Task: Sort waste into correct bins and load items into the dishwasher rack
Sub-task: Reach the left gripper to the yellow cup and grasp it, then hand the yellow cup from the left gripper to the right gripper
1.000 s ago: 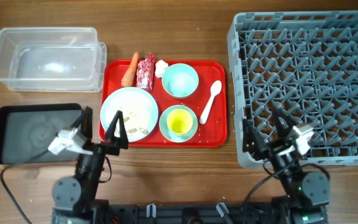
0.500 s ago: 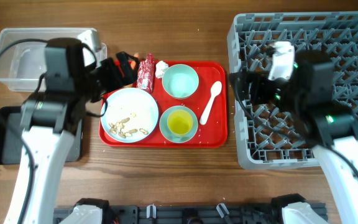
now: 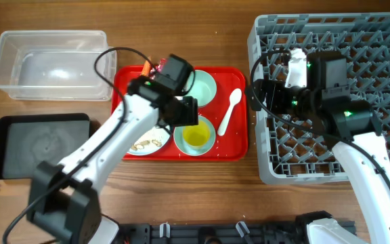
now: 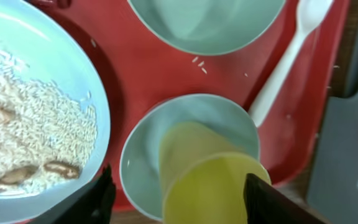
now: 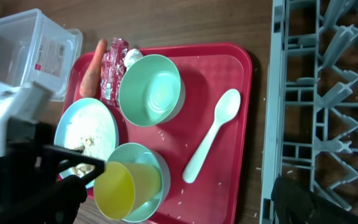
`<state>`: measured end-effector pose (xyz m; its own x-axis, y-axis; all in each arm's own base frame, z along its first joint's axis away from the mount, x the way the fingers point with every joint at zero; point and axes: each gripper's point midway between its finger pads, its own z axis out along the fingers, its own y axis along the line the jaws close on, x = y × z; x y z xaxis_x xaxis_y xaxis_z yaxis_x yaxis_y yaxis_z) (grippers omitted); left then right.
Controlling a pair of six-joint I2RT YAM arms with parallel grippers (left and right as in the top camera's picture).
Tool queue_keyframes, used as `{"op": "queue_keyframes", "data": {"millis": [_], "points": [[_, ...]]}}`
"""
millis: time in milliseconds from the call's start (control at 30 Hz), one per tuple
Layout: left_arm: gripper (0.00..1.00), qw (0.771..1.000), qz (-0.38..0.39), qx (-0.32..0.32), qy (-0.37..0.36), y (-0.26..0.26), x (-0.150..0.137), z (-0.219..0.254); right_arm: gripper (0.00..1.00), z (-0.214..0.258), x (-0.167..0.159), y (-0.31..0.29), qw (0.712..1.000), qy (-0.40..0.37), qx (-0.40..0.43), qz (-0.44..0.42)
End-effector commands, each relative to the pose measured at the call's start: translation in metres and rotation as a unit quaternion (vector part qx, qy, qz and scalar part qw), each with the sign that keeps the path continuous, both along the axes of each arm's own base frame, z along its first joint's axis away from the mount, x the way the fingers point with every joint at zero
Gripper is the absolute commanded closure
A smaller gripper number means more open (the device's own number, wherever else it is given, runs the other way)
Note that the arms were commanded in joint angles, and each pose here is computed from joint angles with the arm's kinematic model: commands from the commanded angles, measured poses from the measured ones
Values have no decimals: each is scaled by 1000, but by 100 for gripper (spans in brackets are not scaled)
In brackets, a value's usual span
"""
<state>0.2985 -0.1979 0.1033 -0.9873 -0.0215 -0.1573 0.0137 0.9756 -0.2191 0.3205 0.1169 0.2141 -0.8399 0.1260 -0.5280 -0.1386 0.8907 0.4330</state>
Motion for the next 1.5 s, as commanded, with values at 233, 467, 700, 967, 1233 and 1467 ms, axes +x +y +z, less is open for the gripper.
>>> {"op": "queue_keyframes", "data": {"millis": [233,467,700,967,1233,1467], "points": [[96,998,-5,56,25,-6,3,-45,0,3,-2,-2,1000,9,0,-12],[96,999,26,28,-20,15,11,41,0,2,-4,-3,1000,14,-1,-12],[96,956,-27,-290,-22,6,11,137,2,26,-7,32,993,-25,73,86],[96,848,-89,-522,22,-7,-9,212,10,116,-44,106,887,-196,227,350],[96,841,-95,-532,27,-9,-12,216,12,134,-64,143,848,-243,232,410],[65,837,-110,-535,33,-17,-18,217,46,145,-62,145,843,-261,238,406]]}}
